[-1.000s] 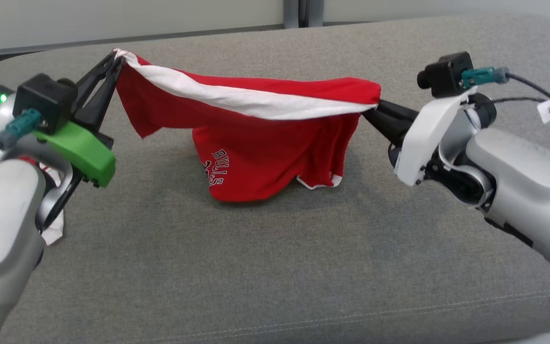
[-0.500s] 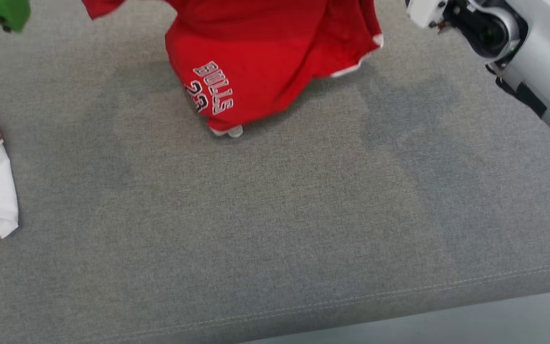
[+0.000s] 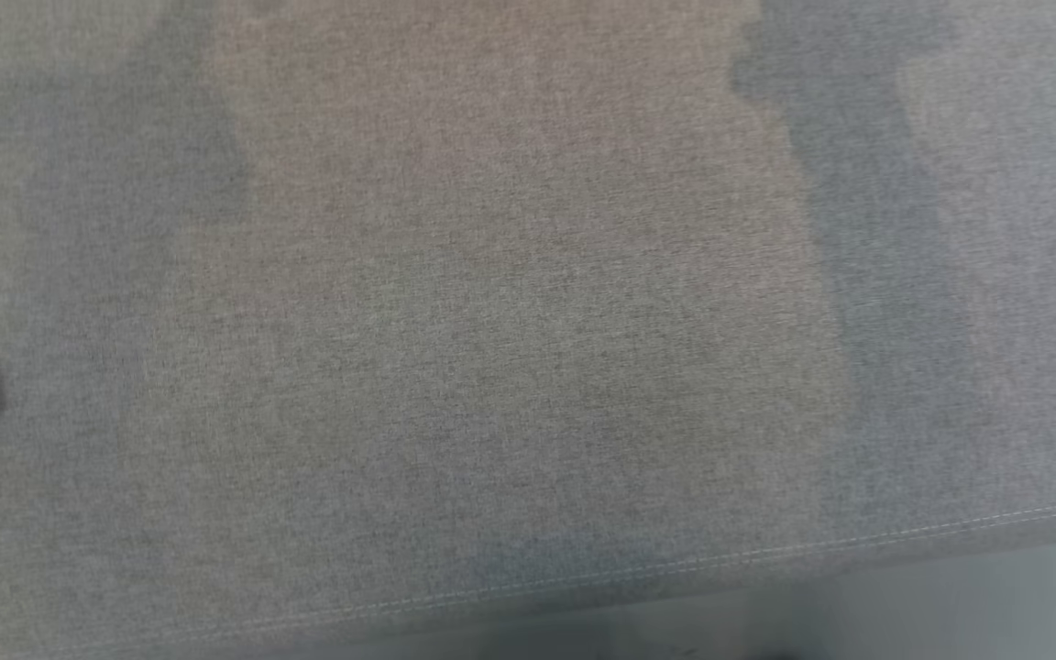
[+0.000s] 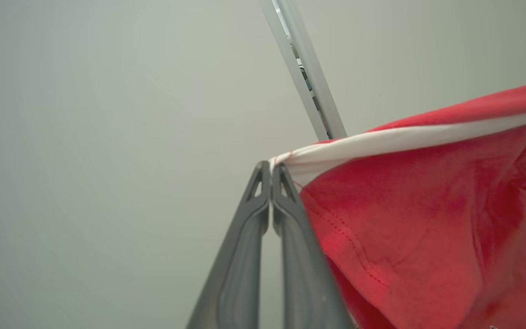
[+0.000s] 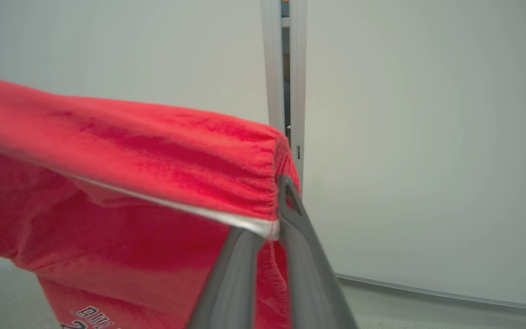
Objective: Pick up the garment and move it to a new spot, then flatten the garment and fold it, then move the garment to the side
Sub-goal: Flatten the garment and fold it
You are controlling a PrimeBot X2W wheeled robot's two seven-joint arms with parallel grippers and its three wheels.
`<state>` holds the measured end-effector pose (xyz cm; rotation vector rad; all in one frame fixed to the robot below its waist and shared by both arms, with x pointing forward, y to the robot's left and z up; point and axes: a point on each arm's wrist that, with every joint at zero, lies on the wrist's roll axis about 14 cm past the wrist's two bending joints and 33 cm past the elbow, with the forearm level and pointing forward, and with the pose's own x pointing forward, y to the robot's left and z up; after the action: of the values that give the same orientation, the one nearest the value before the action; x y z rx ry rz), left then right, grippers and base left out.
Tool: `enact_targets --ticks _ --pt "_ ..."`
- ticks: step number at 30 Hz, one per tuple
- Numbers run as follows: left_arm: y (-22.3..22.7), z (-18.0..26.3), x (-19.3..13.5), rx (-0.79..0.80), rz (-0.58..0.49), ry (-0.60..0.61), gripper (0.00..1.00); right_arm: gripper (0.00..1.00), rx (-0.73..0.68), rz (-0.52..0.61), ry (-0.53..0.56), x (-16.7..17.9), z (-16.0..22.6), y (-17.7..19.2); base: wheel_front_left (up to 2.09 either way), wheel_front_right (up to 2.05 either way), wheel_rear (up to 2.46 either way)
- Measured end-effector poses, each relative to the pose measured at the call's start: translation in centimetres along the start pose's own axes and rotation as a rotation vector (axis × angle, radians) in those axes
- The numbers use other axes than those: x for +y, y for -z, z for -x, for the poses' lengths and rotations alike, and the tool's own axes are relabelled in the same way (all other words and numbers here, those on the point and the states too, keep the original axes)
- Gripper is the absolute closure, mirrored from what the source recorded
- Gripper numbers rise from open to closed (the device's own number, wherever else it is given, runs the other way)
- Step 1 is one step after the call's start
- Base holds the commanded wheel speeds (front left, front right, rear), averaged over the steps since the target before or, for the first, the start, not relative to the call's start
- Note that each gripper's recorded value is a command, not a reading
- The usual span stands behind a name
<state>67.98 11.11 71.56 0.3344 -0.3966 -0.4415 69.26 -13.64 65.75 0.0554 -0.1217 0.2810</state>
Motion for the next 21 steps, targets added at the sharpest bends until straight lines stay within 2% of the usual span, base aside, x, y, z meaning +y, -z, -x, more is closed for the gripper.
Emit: enact_targets --ticks 6,12,17,21 --pt "3.4 -0.2 -0.4 0.021 0.002 -0.029 1.00 1.00 0.010 0.014 -0.022 0.9 -1.8 2.3 0.00 0.00 0.00" --pt "8.9 0.9 -2.5 0.102 0.084 -0.015 1.00 1.00 0.085 0.011 -0.050 1.6 -2.2 7.9 0.00 0.00 0.00" --pt "10.9 2.6 -4.1 0.121 0.138 0.001 1.00 1.00 0.125 -0.027 -0.115 3.9 -1.5 11.5 0.00 0.00 0.00" --pt "11.5 4.6 -5.8 0.131 0.170 0.027 1.00 1.00 0.193 -0.055 -0.185 6.0 1.2 14.9 0.00 0.00 0.00"
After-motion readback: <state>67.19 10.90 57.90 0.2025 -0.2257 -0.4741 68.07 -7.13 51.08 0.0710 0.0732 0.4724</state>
